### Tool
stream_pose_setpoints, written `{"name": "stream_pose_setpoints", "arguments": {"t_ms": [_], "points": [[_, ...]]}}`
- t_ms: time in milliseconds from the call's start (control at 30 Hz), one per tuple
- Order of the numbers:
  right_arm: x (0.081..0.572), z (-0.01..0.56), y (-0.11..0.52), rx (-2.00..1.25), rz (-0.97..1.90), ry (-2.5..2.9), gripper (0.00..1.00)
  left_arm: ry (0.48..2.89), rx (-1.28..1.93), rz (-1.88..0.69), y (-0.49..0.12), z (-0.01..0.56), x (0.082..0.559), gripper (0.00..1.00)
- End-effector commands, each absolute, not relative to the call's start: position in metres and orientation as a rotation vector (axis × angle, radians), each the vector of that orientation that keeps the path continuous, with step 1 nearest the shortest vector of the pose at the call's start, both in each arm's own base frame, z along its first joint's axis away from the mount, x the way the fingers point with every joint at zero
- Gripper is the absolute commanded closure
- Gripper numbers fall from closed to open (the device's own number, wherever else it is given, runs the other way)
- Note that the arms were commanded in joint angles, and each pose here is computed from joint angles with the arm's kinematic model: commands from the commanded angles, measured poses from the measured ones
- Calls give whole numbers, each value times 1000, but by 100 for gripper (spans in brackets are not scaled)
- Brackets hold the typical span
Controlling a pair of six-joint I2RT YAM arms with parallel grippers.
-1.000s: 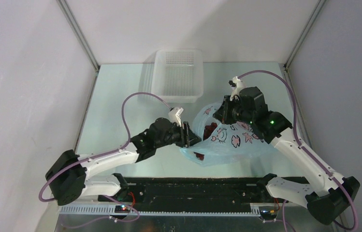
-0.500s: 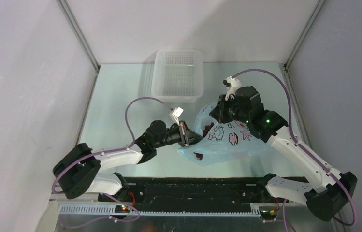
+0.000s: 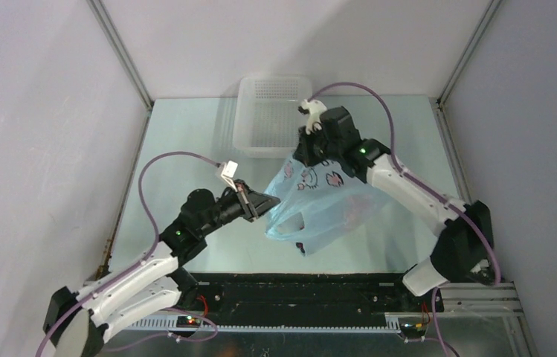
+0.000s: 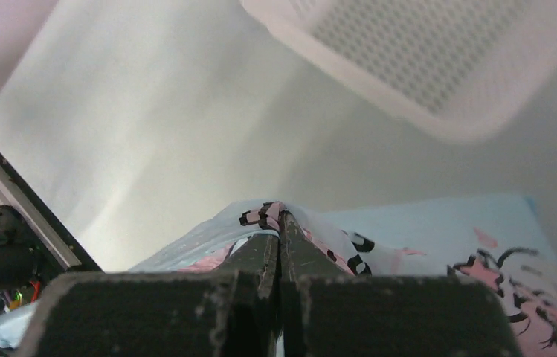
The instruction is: Place the fake fruits into the plastic bag and tie a complex knot
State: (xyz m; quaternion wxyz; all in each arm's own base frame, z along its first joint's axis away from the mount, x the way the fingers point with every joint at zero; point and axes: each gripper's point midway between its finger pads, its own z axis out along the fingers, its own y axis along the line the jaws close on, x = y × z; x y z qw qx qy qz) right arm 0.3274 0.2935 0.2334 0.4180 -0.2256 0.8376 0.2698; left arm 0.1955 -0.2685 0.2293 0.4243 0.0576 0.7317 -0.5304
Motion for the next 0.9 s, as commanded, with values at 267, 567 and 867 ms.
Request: {"name": "stream_pose_setpoints", "arguments": {"t_ms": [267,567,867], "points": [[379,303,376,-742,776,1868,61,1979,103,-1071,-208,210,218,100],[305,361,336,-825,816,1700,8,2056,304,-943,-187,219,222,100],[173,324,329,-1064,771,1538,9,1959,450,-878,-180,224,217,100]]}}
